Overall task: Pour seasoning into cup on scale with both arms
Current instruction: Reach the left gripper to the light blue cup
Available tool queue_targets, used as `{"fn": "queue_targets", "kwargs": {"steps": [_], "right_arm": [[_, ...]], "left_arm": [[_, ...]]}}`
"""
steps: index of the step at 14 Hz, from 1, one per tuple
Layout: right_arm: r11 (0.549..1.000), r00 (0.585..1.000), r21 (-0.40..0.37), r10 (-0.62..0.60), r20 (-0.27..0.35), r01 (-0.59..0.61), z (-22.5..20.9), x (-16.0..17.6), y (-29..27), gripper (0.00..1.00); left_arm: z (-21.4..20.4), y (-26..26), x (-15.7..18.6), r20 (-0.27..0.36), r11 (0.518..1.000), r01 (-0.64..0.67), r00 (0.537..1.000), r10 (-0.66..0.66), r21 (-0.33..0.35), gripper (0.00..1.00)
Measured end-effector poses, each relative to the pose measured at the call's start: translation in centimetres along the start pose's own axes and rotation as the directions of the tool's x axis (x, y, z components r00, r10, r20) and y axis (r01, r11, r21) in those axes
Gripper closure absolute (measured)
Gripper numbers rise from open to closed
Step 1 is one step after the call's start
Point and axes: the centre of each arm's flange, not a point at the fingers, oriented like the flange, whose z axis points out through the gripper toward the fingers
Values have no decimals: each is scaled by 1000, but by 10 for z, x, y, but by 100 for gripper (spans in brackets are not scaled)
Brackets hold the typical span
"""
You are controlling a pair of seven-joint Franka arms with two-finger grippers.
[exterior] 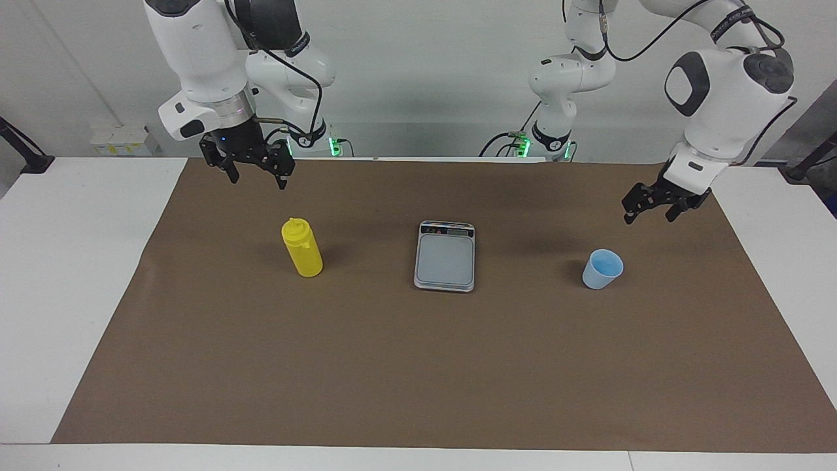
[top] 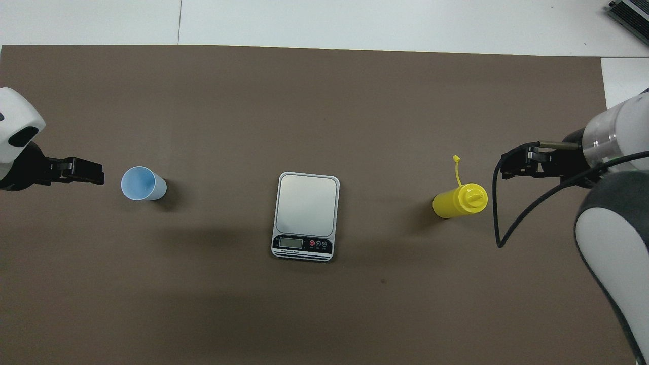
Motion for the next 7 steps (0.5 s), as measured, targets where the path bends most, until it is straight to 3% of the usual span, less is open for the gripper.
{"fn": "queue_targets", "kwargs": {"steps": [7], "right_arm": [[1000,1000,0,0,0,0,0,0,0,0]], "left_arm": [[103,-6,-9,-43,987,159,986,-160,-14,0]]}}
